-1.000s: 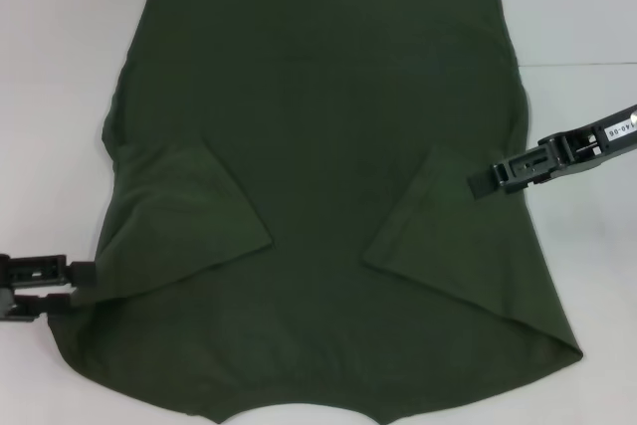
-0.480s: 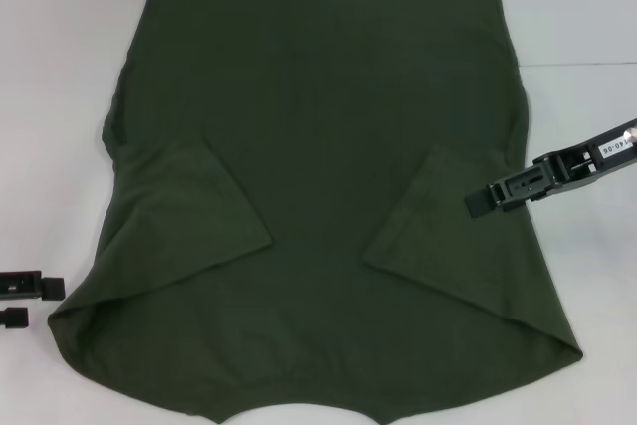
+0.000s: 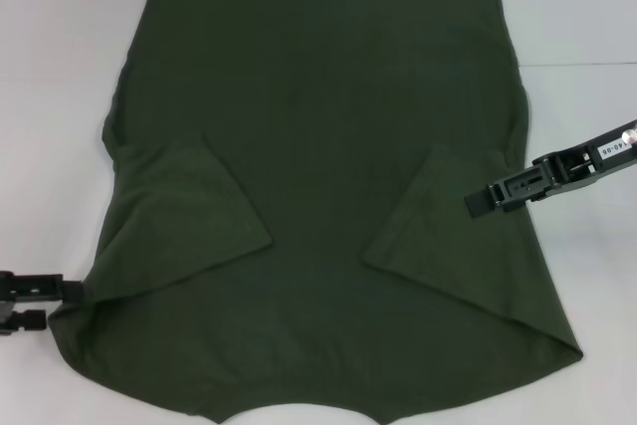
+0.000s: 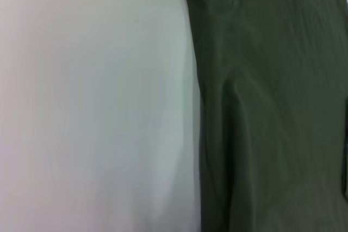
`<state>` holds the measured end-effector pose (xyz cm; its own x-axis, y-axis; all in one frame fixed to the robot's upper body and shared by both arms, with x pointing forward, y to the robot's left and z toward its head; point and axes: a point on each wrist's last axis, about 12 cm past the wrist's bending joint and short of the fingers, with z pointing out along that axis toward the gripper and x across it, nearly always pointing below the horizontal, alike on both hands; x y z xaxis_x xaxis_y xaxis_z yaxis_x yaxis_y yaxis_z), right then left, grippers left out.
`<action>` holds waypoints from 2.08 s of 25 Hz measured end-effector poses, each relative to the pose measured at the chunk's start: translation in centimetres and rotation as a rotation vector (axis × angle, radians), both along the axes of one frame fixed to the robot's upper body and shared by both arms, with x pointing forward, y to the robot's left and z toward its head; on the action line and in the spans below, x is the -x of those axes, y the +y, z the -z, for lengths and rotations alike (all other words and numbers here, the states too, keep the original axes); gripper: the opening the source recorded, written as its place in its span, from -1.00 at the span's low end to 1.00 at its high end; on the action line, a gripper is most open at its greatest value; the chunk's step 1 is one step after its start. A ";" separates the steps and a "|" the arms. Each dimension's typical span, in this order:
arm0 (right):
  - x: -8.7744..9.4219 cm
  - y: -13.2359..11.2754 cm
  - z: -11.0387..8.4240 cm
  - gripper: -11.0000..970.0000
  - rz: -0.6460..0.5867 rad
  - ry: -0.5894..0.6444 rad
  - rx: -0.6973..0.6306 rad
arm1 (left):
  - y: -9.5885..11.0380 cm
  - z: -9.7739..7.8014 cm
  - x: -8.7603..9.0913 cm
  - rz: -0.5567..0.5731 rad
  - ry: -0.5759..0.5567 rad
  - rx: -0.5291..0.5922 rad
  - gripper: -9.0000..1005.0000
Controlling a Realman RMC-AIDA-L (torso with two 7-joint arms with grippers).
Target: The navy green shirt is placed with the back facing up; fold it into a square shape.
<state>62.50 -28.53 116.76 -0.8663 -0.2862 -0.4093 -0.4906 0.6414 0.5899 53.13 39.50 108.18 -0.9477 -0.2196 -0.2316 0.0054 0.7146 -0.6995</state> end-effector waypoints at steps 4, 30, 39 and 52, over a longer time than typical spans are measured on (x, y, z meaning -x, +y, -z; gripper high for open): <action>-0.1 0.1 -0.1 0.90 -0.002 -0.004 0.001 | -0.8 0.4 -0.4 0.023 0.010 -0.017 0.64; -0.1 0.4 0.3 0.90 0.008 -0.013 0.002 | -1.5 0.6 -1.0 0.013 0.031 -0.028 0.25; -0.1 0.5 0.4 0.90 0.004 -0.014 0.001 | -1.5 0.7 -1.1 0.003 0.029 -0.029 0.02; -0.1 0.5 0.5 0.90 0.004 -0.014 0.000 | -1.4 1.1 -1.0 -0.028 0.051 -0.034 -0.43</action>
